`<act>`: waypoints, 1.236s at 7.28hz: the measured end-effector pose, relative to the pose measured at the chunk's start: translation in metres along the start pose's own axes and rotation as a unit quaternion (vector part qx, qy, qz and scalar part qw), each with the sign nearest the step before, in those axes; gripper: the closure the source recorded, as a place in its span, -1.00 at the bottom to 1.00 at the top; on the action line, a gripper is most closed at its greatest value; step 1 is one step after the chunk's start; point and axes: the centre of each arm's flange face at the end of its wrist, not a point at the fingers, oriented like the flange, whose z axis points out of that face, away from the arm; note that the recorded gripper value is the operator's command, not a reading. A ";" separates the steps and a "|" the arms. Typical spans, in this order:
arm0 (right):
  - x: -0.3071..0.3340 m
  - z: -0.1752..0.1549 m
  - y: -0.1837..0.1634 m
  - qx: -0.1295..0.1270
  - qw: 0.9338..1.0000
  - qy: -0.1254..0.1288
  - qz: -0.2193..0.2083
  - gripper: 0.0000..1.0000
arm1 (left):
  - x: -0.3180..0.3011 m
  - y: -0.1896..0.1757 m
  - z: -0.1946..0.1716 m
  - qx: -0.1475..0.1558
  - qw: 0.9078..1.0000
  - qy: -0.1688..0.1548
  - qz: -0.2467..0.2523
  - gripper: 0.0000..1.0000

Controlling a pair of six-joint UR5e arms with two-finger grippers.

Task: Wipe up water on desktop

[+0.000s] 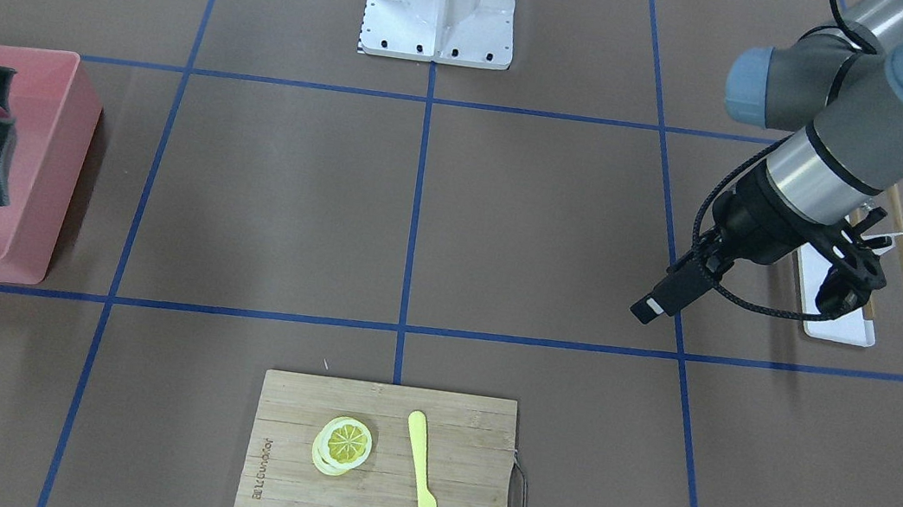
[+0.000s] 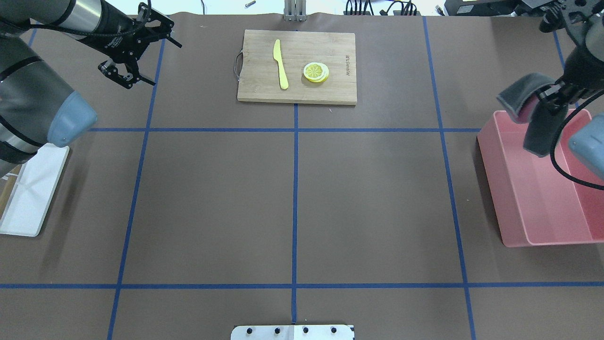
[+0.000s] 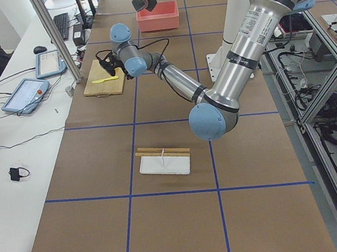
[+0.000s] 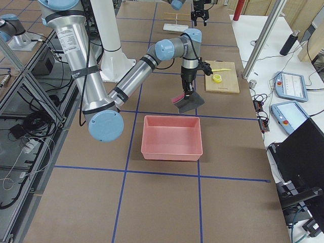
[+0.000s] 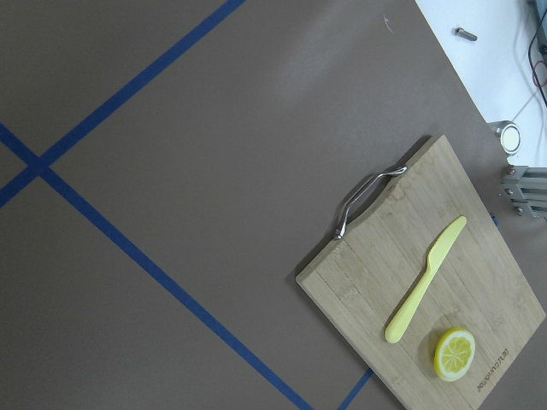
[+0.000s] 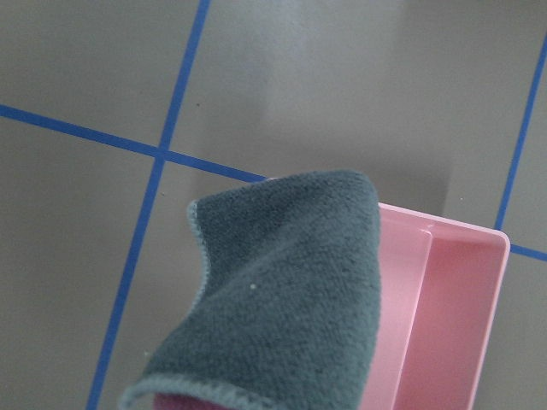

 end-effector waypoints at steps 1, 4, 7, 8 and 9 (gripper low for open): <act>0.027 0.017 0.017 -0.023 1.000 0.009 0.016 1.00 | 0.000 0.001 -0.001 -0.001 1.000 0.000 0.000 -0.96; 0.058 0.045 0.042 -0.058 0.998 0.018 0.031 -0.98 | 0.001 0.002 -0.002 -0.002 1.000 0.001 0.001 -0.96; 0.059 0.048 0.040 -0.061 0.997 0.017 0.036 -1.00 | 0.001 0.002 -0.003 0.001 1.000 0.002 0.005 -0.96; 0.059 0.046 0.039 -0.059 0.997 0.017 0.038 -1.00 | -0.001 0.001 -0.006 0.002 1.000 0.003 0.024 -0.96; 0.058 0.040 0.037 -0.048 0.998 0.016 0.039 -1.00 | -0.011 -0.001 -0.011 0.004 0.998 0.003 0.067 -0.96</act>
